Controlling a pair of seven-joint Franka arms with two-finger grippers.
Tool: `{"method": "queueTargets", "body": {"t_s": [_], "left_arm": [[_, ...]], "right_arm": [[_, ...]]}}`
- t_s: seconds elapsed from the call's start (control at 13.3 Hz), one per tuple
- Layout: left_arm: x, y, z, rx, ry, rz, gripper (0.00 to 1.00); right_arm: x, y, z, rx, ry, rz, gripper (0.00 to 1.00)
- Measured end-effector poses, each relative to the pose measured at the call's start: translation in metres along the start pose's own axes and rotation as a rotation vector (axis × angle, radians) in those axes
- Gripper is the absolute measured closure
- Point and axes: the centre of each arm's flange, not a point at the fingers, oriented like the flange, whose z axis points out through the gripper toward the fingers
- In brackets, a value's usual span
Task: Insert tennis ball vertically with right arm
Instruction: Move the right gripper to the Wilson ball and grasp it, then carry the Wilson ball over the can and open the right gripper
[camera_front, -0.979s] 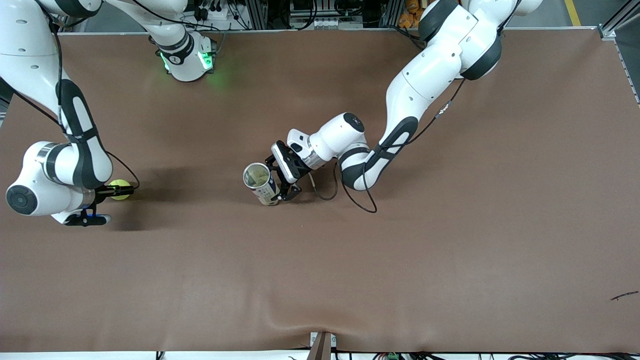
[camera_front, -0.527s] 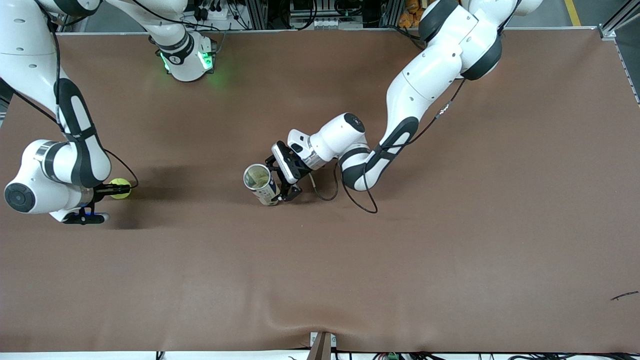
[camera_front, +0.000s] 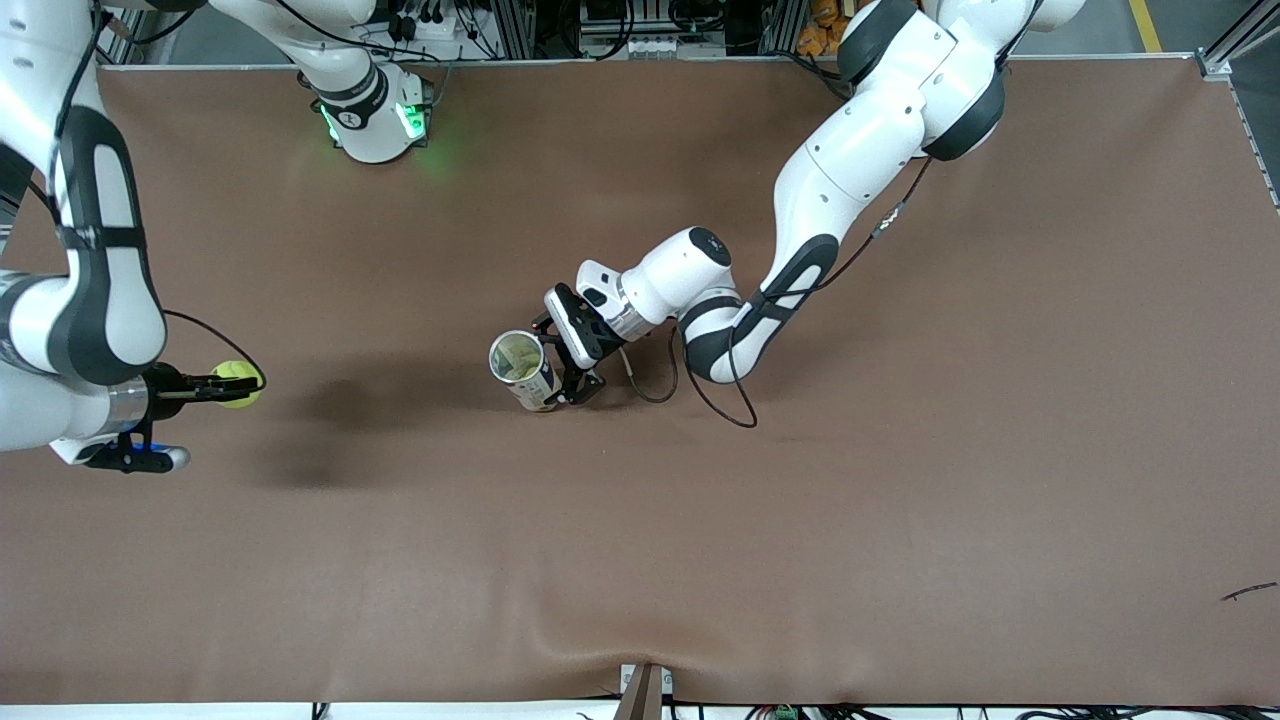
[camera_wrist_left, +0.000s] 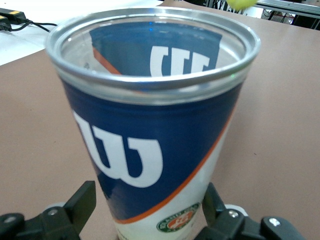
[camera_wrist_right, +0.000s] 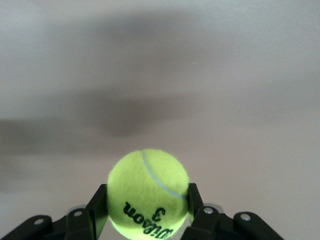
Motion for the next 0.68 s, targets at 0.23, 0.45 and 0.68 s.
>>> {"method": "queueTargets", "body": {"t_s": [0.23, 0.45, 0.68], "left_arm": [[0.000, 0.000, 0.000, 0.000, 0.000, 0.000, 0.06], [0.000, 0.000, 0.000, 0.000, 0.000, 0.000, 0.06], [0.000, 0.000, 0.000, 0.001, 0.000, 0.000, 0.06]], "right_arm": [[-0.011, -0.072, -0.015, 0.085, -0.035, 0.121, 0.34], [-0.029, -0.143, -0.031, 0.122, -0.081, 0.273, 0.34], [-0.055, -0.231, -0.034, 0.156, -0.115, 0.355, 0.34]]}}
